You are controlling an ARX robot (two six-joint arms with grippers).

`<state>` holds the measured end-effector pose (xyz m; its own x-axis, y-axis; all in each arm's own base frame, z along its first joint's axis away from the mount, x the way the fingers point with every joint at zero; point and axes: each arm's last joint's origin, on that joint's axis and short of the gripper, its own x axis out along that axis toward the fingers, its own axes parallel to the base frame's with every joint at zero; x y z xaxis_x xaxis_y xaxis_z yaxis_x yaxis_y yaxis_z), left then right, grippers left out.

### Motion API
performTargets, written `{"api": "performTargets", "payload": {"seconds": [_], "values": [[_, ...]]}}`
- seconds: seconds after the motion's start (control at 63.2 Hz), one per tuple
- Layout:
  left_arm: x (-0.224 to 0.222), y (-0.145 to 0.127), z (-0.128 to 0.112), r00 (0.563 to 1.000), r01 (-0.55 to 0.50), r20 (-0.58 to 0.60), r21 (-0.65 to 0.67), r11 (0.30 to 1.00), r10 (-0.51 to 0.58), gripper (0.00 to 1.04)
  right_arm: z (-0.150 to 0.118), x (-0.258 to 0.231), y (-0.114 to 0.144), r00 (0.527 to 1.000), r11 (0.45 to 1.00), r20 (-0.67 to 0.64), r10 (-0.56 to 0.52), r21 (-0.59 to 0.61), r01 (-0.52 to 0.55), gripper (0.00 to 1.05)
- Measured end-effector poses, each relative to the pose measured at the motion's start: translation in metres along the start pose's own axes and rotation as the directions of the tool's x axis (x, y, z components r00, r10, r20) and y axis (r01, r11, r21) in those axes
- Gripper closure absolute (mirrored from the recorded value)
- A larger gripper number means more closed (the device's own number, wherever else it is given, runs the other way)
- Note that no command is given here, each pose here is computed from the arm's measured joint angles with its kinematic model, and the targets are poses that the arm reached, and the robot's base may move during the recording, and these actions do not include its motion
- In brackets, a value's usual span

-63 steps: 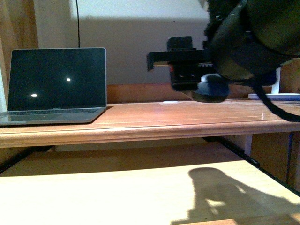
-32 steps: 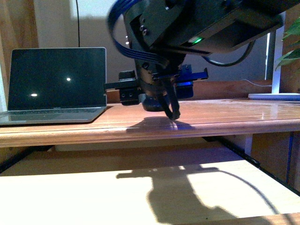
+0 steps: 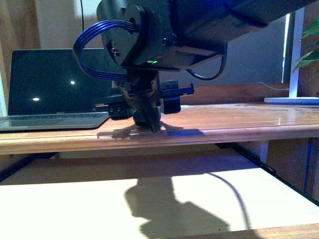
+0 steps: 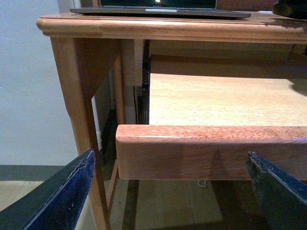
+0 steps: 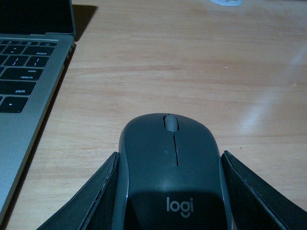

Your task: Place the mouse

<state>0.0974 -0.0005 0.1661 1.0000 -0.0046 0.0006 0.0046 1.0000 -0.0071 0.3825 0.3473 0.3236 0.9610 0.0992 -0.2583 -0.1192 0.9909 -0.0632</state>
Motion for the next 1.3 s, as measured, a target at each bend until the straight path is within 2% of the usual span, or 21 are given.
{"api": "performTargets", "payload": {"seconds": [0.206,0.506,0.68,0.838,0.949,0.981,1.107,1.202,1.297], "values": [[0.000,0.000,0.000,1.000,0.000,0.000,0.000,1.000,0.000,0.08,-0.002,0.006,0.003,1.000,1.000,0.002,-0.011,0.000,0.011,0.49],[0.000,0.000,0.000,1.000,0.000,0.000,0.000,1.000,0.000,0.08,0.002,0.009,0.000,0.999,0.999,0.052,-0.002,0.040,0.000,0.06],[0.000,0.000,0.000,1.000,0.000,0.000,0.000,1.000,0.000,0.08,0.004,0.001,-0.015,0.991,0.992,0.099,0.087,0.080,-0.095,0.07],[0.000,0.000,0.000,1.000,0.000,0.000,0.000,1.000,0.000,0.08,0.020,-0.027,-0.058,0.957,0.965,0.205,0.204,0.120,-0.231,0.07],[0.000,0.000,0.000,1.000,0.000,0.000,0.000,1.000,0.000,0.08,0.022,-0.052,-0.106,0.913,0.937,0.299,0.277,0.126,-0.326,0.07],[0.000,0.000,0.000,1.000,0.000,0.000,0.000,1.000,0.000,0.08,0.014,-0.060,-0.129,0.900,0.928,0.319,0.297,0.125,-0.351,0.07],[0.000,0.000,0.000,1.000,0.000,0.000,0.000,1.000,0.000,0.08,-0.023,-0.071,-0.176,0.873,0.889,0.300,0.384,0.134,-0.437,0.07],[0.000,0.000,0.000,1.000,0.000,0.000,0.000,1.000,0.000,0.08,-0.053,-0.079,-0.199,0.860,0.866,0.262,0.439,0.131,-0.482,0.07],[0.000,0.000,0.000,1.000,0.000,0.000,0.000,1.000,0.000,0.08,-0.079,-0.095,-0.218,0.810,0.813,0.250,0.531,0.118,-0.570,0.07]]}}
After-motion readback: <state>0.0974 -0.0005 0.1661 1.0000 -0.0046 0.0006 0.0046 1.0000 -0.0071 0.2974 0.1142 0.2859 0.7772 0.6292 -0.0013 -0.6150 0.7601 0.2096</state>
